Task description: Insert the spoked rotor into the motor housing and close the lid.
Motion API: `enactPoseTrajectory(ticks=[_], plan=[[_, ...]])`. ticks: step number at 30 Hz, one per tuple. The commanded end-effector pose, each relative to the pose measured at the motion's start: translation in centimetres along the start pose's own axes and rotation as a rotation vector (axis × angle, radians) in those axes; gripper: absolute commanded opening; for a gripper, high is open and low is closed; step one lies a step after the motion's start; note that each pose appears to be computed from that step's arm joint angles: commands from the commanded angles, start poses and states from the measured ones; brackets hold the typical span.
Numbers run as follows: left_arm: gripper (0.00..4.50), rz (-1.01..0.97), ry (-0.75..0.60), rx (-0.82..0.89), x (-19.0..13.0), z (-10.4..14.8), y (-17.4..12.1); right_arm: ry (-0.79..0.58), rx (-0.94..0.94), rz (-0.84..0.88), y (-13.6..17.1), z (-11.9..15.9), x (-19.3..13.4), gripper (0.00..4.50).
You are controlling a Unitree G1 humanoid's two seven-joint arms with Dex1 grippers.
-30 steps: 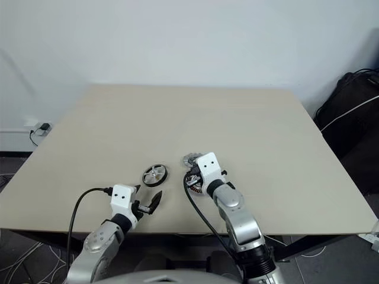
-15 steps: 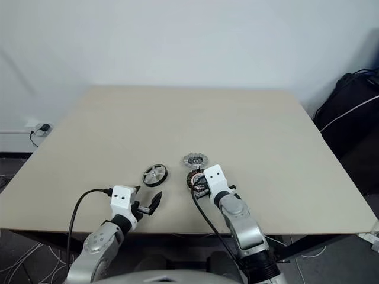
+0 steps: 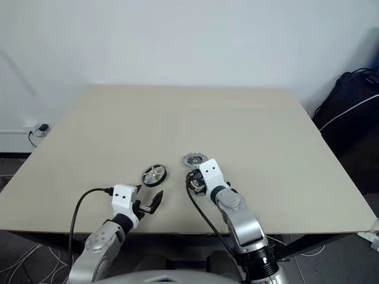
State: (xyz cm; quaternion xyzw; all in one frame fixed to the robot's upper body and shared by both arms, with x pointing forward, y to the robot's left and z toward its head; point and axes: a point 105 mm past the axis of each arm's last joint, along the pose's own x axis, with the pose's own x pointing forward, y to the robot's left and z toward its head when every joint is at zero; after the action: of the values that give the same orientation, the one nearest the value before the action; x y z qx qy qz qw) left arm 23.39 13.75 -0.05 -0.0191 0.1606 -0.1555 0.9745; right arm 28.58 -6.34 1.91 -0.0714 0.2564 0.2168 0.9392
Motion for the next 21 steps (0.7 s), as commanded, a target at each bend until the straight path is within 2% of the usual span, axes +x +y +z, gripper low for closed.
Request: enactPoseTrajectory(ticks=[1, 21], plan=[[4.50, -0.006, -0.053, 0.014, 0.2, 1.4, -0.3, -0.080, 0.020, -0.007, 0.0, 3.0, -0.4, 1.85], [4.50, 0.001, -0.055, 0.013, 0.1, 1.3, -0.2, 0.063, -0.186, 0.003, -0.6, -0.1, -0.4, 1.85]])
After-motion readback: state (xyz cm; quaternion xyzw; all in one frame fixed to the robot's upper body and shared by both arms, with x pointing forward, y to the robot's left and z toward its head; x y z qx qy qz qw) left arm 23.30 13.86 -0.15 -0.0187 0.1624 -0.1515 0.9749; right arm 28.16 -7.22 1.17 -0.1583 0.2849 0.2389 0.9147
